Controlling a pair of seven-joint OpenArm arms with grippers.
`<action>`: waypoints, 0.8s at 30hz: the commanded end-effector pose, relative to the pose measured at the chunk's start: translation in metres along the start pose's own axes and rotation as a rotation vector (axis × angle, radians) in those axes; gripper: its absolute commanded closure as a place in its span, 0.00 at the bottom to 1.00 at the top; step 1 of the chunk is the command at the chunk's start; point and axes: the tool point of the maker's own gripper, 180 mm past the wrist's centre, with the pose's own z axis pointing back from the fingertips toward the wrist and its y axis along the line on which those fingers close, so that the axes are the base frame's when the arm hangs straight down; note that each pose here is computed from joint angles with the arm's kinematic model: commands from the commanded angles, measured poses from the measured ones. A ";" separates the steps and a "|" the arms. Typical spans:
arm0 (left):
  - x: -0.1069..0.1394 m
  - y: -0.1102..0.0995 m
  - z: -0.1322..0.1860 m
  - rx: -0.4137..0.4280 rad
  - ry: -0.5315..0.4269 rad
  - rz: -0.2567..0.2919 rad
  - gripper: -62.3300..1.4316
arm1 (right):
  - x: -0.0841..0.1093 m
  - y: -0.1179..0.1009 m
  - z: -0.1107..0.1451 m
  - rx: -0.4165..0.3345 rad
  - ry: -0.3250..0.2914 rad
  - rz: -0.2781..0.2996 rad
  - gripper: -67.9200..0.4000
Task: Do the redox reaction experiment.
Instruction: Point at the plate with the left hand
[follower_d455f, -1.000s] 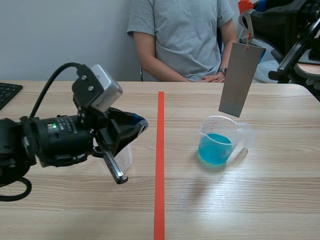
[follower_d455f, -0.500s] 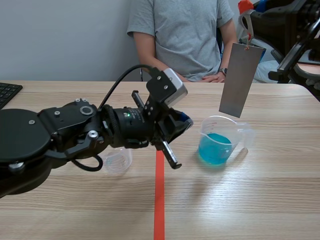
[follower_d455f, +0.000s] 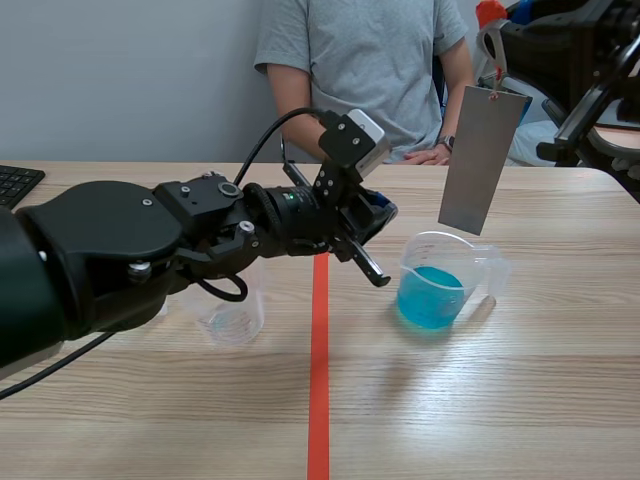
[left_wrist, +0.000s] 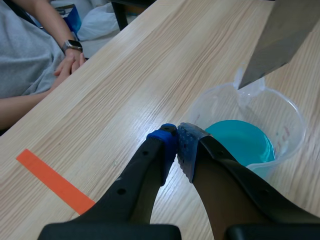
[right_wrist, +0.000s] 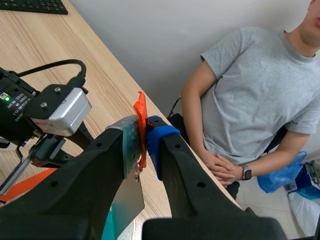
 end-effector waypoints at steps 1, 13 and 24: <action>0.023 -0.008 -0.006 -0.024 -0.065 -0.003 0.91 | 0.009 -0.004 -0.001 -0.012 -0.028 0.012 0.97; 0.029 -0.023 -0.004 -0.112 -0.104 0.055 0.91 | 0.008 -0.004 -0.001 -0.012 -0.025 0.012 0.97; 0.031 -0.030 -0.003 -0.151 -0.116 0.061 0.91 | 0.008 -0.004 -0.001 -0.012 -0.023 0.012 0.97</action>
